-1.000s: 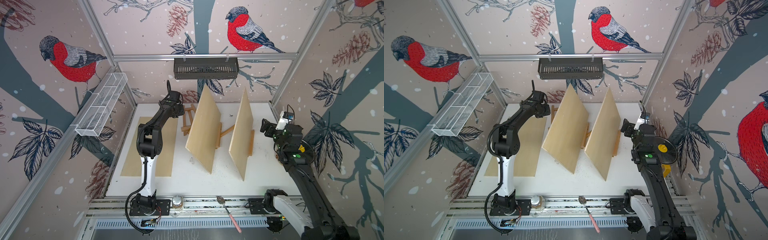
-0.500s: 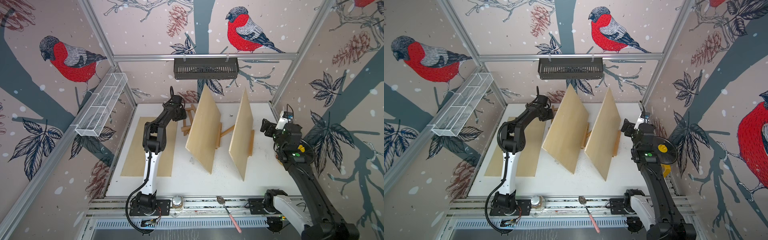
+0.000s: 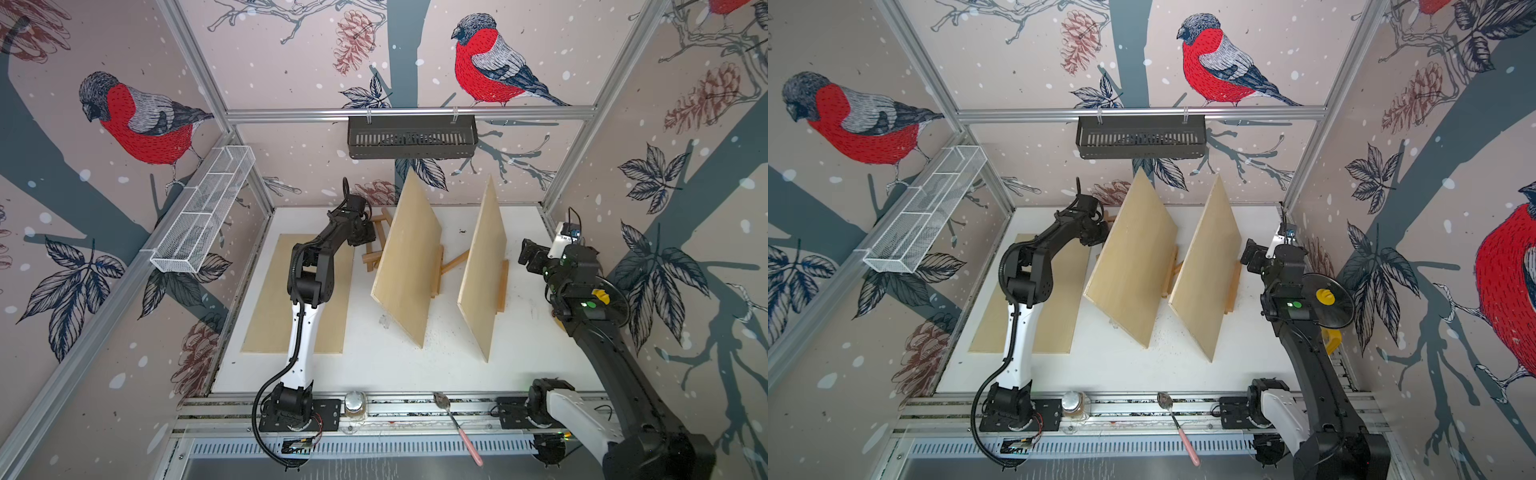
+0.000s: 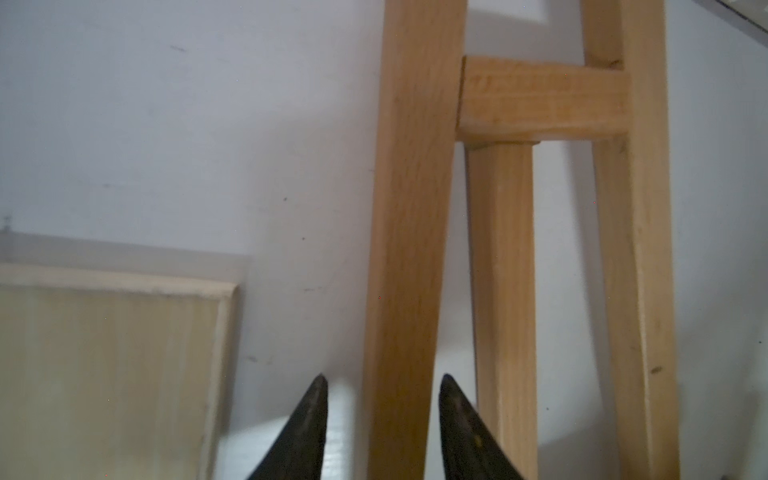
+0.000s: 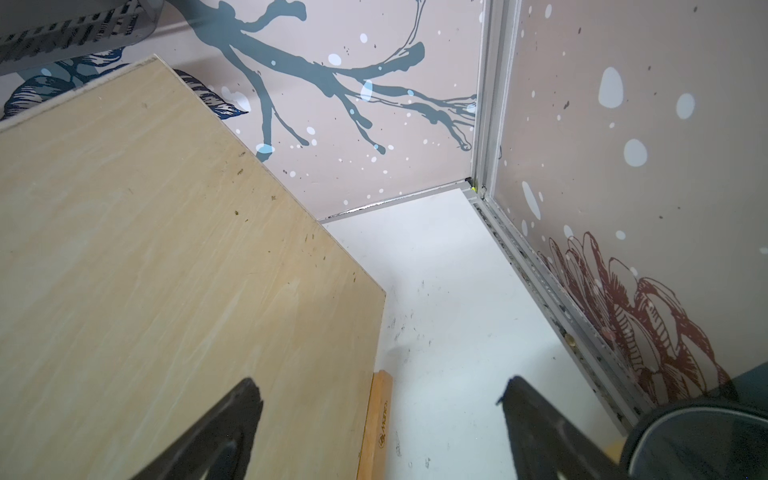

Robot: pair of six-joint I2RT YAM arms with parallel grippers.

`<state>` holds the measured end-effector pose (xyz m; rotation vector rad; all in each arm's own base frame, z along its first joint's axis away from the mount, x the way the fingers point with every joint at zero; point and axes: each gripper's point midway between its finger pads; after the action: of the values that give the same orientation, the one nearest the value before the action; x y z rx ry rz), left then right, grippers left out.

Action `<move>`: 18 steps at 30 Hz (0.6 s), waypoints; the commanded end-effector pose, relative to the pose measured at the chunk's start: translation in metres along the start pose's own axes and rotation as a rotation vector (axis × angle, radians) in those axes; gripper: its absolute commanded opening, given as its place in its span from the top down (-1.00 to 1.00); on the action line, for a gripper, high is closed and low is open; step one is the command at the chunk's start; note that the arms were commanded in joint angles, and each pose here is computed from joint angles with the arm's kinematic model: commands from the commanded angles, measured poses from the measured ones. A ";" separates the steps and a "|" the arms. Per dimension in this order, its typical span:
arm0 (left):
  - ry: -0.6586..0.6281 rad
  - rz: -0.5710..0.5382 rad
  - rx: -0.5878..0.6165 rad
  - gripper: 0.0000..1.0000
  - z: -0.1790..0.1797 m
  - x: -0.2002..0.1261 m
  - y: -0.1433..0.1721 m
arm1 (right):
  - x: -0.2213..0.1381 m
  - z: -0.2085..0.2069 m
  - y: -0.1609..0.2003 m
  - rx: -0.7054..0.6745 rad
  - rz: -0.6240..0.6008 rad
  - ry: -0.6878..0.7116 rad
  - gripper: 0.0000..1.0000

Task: Disassemble the easel
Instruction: Pick up the easel at the center of the board.

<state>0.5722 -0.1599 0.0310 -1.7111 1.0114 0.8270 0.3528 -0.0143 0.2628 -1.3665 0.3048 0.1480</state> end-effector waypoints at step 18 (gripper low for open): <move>-0.003 -0.086 -0.010 1.00 -0.006 -0.022 -0.014 | 0.002 0.003 -0.004 0.006 -0.019 -0.013 -0.85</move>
<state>0.5681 -0.1537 0.0370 -1.6994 0.9574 0.8343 0.3545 -0.0140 0.2584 -1.3637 0.3137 0.1570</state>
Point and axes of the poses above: each gripper's point midway between its finger pads, its own x axis out along the fingers, its own z axis along the line the jaws close on, y = z × x, and after that the axes turned 1 degree about x, right-handed
